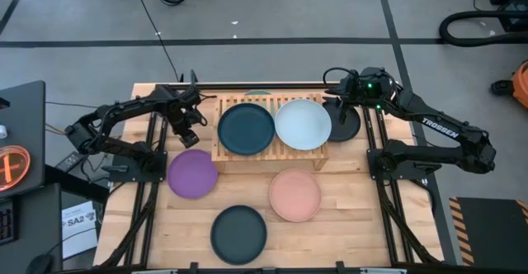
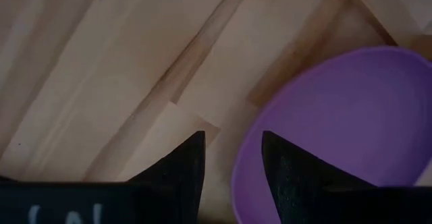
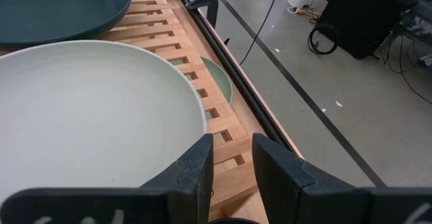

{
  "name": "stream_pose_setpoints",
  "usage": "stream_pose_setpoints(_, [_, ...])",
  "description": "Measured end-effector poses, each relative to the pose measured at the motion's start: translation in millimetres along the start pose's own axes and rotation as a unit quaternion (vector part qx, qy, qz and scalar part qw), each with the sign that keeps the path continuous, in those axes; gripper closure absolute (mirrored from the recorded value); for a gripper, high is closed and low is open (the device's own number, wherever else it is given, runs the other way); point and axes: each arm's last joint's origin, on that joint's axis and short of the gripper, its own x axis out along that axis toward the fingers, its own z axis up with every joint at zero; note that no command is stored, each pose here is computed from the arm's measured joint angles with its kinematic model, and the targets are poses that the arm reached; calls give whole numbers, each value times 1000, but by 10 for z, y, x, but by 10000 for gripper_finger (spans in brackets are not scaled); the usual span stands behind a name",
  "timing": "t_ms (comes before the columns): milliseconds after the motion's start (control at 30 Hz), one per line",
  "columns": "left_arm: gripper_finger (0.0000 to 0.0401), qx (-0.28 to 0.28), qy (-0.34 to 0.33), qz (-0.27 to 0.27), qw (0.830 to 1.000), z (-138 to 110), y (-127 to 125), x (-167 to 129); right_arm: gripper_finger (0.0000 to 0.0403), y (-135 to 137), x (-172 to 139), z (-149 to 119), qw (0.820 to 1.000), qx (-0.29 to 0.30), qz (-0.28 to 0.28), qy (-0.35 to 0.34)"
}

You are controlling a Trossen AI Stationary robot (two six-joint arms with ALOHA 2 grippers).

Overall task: Place and stack plates onto a shelf
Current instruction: Stack the purple plate on top of the light blue plate on the shelf

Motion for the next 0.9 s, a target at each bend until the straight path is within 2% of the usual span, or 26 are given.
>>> stream_pose_setpoints(900, [248,28,97,-2,995,135,-97,355,294,1,0,1,1000,0,0,0])
